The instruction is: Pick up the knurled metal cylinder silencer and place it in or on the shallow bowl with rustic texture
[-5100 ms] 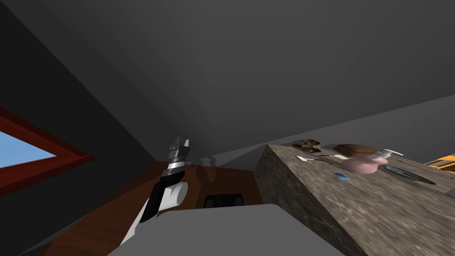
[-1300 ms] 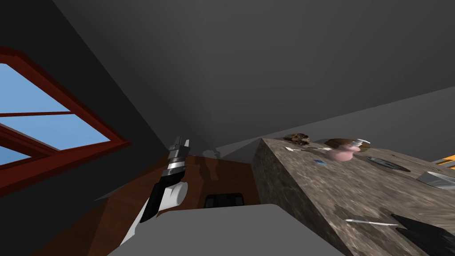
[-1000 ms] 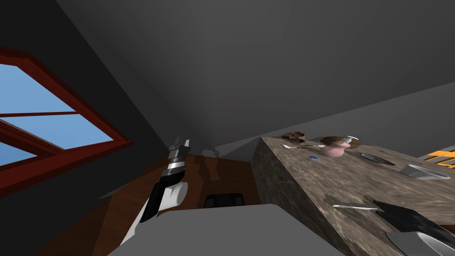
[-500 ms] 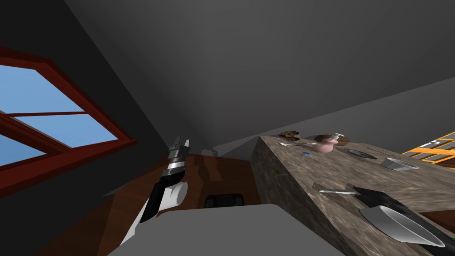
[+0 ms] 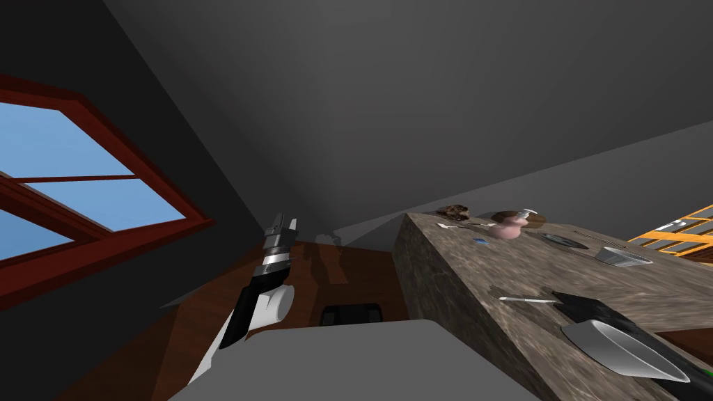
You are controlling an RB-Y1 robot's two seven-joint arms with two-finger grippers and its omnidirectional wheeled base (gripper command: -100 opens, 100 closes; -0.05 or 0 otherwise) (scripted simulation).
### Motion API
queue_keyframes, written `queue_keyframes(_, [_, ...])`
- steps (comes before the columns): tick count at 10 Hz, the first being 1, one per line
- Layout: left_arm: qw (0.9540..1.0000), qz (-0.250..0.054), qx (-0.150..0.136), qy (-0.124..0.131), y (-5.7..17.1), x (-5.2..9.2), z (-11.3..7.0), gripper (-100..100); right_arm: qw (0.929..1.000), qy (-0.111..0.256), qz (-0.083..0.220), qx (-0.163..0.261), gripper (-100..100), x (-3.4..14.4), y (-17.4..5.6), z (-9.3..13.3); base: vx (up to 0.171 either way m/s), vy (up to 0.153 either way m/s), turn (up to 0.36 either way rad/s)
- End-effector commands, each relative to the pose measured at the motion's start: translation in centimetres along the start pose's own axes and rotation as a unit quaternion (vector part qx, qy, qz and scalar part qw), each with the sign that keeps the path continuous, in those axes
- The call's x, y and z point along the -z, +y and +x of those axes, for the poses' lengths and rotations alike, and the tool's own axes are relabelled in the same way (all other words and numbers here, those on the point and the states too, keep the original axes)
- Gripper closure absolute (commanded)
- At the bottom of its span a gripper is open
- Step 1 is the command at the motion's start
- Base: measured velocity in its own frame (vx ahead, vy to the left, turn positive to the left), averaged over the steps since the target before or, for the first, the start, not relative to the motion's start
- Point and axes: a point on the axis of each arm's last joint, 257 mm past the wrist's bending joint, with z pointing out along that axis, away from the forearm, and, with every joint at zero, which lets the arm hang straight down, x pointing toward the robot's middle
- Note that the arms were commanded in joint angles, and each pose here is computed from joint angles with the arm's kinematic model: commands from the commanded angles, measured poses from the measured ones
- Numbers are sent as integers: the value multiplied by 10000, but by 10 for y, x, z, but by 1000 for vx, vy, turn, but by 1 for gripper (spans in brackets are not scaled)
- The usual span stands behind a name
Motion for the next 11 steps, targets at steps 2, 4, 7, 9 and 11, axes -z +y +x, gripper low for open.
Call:
queue_keyframes(2, [10000, 0, 0, 0, 0, 0, 0, 0, 10000, 8, -19, -28, -100, 13, -5, 4, -1, 5, 24])
queue_keyframes(4, [10000, 0, 0, 0, 0, 0, 0, 0, 10000, 10, -37, -50, -100, 27, -9, 7, -2, 7, 25])
queue_keyframes(7, [10000, 0, 0, 0, 0, 0, 0, 0, 10000, 7, -60, -67, -100, 45, -14, 9, -1, 7, 22])
queue_keyframes(9, [10000, 0, 0, 0, 0, 0, 0, 0, 10000, 7, -60, -66, 0, 43, -14, 8, 0, 0, 0])
queue_keyframes(11, [10000, 0, 0, 0, 0, 0, 0, 0, 10000, 7, -59, -66, 0, 43, -14, 8, 0, 0, 0])
